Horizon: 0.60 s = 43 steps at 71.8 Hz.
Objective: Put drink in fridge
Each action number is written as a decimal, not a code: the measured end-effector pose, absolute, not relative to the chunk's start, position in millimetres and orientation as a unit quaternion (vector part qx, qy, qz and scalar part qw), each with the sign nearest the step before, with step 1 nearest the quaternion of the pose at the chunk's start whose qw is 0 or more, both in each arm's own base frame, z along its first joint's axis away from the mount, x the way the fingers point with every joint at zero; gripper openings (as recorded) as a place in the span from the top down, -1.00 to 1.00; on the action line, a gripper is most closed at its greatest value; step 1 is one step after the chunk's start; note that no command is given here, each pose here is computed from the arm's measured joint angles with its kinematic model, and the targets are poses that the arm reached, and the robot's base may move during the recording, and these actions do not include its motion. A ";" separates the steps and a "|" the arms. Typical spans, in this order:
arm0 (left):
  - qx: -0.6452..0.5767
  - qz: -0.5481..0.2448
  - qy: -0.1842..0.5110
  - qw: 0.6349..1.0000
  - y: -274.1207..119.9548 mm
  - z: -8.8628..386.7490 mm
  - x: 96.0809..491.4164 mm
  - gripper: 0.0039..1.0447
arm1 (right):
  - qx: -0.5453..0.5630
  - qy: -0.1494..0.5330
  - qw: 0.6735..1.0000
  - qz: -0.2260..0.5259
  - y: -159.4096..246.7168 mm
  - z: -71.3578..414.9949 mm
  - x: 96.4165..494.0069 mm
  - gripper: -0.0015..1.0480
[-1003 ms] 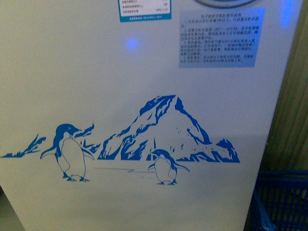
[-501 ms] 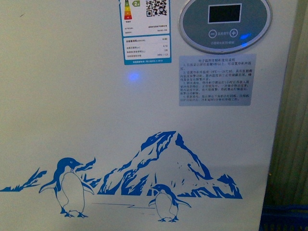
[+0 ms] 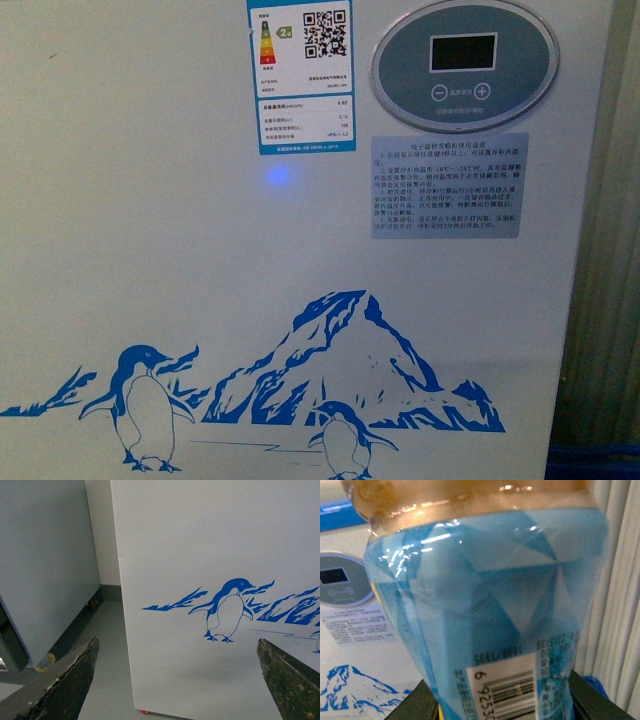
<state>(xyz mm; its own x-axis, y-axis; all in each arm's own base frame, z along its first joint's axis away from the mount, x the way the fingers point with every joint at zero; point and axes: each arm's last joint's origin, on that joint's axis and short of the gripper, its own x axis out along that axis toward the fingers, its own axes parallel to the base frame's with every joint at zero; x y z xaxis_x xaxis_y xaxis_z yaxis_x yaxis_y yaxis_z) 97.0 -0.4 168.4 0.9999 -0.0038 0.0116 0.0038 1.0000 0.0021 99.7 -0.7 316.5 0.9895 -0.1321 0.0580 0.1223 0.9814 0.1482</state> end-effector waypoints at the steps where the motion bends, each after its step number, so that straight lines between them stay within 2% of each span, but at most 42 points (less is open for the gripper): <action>1: 0.001 -0.002 -0.005 1.000 -0.4 168.2 97.0 -0.85 | 0.072 -0.033 0.995 -0.062 -0.4 316.0 99.9 0.25; 43: 0.001 -0.002 -0.006 1.000 -0.4 168.4 97.0 -0.85 | 0.069 -0.020 0.996 -0.060 0.3 307.5 102.8 0.25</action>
